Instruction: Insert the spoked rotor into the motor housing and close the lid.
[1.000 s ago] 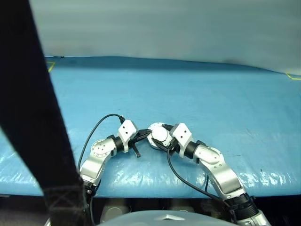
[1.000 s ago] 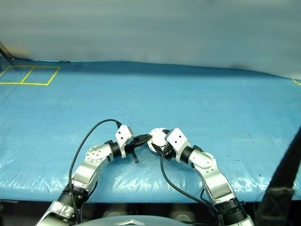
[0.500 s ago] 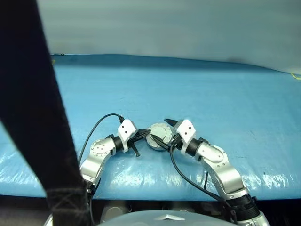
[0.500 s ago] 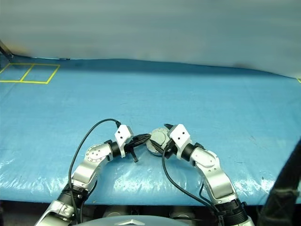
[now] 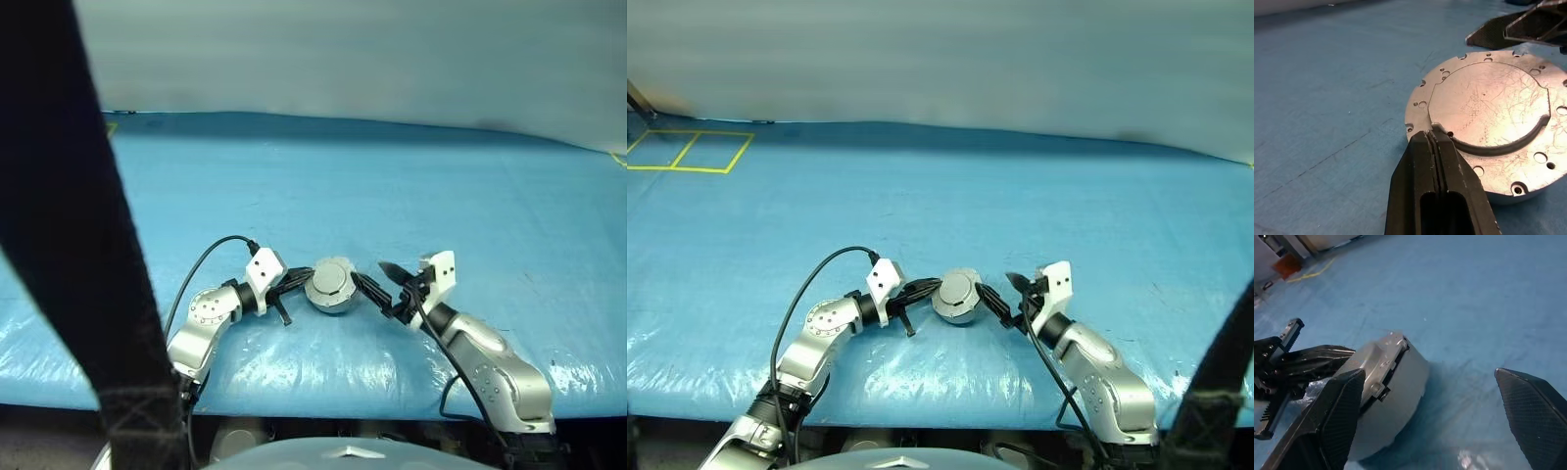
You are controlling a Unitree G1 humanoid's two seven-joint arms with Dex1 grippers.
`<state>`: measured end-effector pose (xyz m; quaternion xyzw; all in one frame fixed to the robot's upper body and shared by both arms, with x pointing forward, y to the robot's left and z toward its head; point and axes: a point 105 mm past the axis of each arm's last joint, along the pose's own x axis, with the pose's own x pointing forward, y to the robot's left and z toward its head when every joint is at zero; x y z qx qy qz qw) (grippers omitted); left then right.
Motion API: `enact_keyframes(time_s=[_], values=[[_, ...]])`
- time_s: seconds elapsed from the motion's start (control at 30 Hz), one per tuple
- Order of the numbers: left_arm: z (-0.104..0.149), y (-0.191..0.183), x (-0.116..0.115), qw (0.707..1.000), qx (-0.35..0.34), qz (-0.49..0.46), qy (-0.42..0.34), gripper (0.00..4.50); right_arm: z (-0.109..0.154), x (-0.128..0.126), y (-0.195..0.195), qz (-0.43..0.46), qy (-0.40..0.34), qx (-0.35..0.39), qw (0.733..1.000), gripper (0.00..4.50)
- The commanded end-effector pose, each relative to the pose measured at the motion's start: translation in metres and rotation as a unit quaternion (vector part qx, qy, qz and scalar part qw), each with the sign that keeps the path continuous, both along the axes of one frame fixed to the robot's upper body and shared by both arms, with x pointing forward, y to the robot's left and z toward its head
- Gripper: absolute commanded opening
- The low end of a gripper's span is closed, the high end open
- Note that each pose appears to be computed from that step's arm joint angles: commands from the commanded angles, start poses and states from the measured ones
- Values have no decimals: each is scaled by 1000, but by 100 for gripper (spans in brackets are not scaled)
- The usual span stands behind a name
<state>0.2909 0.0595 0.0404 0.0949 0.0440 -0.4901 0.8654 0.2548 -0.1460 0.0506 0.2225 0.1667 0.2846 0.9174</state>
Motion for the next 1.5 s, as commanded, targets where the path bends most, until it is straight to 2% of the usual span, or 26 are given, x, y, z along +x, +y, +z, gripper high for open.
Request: enact_keyframes(time_s=[0.03,0.43,0.57,0.73,0.83,0.97,1.13,1.27,1.5], values=[[-23,-2,-12,999,32,-14,35,0,5,-9,6,19,28,74,997,446],[-22,0,-13,999,35,-9,30,0,11,-11,35,56,56,152,985,446],[-23,1,-15,999,37,-9,30,0,-3,-13,44,60,77,138,986,446],[-22,1,-14,999,35,-6,30,0,-9,-6,46,39,65,125,989,446],[-21,1,-12,999,36,-4,30,0,-6,-3,47,38,47,134,989,386],[-20,1,-11,999,35,-3,30,0,-3,-3,48,46,36,130,990,271],[-20,2,-10,999,35,-3,32,0,0,-6,56,64,31,129,989,269],[-21,-2,-15,999,35,-10,34,0,17,-10,58,71,-2,173,982,269],[-12,-3,-15,999,17,-13,26,0,9,-12,63,72,21,175,982,269]])
